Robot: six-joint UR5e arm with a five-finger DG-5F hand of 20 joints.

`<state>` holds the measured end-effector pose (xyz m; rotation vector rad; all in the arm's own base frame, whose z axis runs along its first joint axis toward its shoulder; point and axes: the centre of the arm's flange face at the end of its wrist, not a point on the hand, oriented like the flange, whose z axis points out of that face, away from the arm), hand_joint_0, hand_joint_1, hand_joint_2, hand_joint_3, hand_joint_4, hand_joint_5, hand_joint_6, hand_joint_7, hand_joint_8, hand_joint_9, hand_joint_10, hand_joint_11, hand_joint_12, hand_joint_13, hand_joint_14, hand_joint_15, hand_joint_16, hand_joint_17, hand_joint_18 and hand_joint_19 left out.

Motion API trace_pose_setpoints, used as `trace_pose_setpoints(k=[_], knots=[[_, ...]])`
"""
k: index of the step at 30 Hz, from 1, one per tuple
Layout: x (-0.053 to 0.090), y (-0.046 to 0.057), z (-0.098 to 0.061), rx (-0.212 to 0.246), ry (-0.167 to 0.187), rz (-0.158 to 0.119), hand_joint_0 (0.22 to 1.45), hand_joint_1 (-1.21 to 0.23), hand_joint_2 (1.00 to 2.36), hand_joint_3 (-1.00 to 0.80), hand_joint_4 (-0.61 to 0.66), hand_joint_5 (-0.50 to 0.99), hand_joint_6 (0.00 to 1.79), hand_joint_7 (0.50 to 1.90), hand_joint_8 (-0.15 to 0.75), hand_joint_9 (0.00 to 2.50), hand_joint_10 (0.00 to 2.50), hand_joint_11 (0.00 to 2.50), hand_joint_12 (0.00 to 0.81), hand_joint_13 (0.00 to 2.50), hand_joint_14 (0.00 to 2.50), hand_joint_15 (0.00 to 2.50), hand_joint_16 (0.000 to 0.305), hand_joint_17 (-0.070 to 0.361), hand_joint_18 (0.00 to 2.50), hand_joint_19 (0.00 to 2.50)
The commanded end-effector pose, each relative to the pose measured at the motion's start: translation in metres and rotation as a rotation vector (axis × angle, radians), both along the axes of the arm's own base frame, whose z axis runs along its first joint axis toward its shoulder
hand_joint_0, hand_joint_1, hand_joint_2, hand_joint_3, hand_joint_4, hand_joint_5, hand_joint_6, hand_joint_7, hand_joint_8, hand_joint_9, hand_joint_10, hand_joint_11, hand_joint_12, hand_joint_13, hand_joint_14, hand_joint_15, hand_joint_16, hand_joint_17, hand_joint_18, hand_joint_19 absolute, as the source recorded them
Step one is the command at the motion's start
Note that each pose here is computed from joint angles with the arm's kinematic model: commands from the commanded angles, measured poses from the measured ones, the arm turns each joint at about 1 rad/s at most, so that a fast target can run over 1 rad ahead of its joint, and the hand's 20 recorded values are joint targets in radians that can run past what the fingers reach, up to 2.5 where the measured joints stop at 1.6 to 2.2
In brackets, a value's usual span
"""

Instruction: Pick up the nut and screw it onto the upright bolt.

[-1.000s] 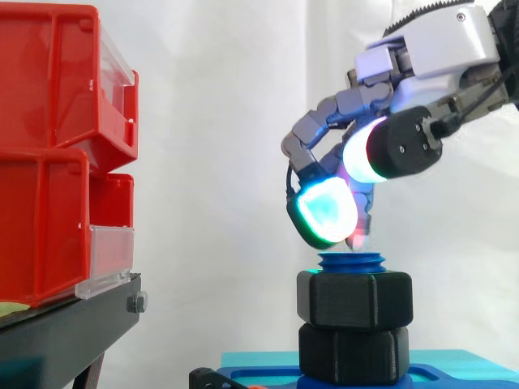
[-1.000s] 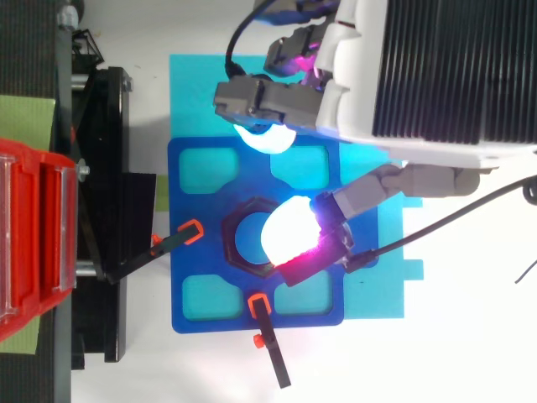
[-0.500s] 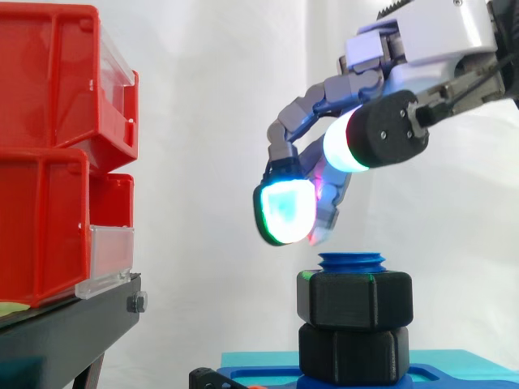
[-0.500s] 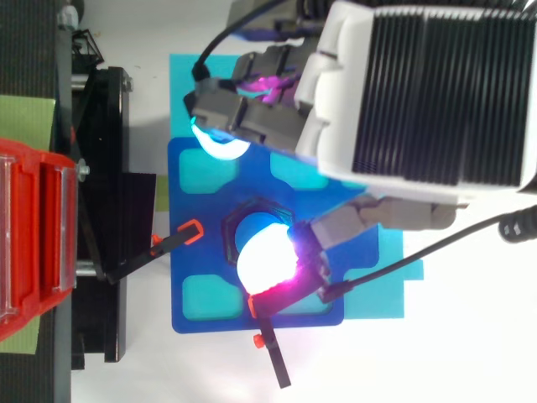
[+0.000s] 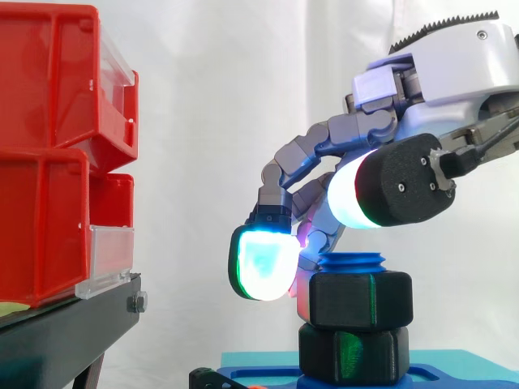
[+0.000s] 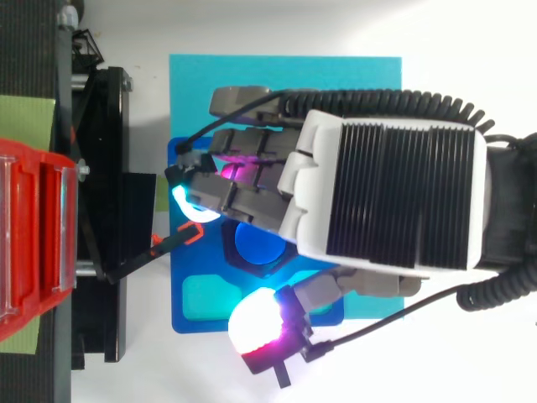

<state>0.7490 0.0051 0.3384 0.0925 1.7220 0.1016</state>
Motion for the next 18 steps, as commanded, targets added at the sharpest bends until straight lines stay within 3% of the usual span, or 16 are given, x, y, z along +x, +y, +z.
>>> trace_pose_setpoints(k=[1, 18], knots=[[-0.0002, 0.0042, -0.0004, -0.001, 0.001, 0.004, 0.48, -0.27, 1.00, -0.50, 0.22, -0.11, 0.50, 0.81, 0.238, 0.77, 0.00, 0.00, 0.270, 0.62, 0.00, 0.00, 0.028, 0.062, 0.30, 0.00], [-0.0028, 0.0061, -0.0022, -0.006, 0.023, 0.009, 0.48, -0.26, 1.00, -0.50, 0.27, -0.07, 0.50, 1.01, 0.247, 0.76, 0.00, 0.00, 0.270, 0.62, 0.00, 0.00, 0.027, 0.062, 0.29, 0.00]])
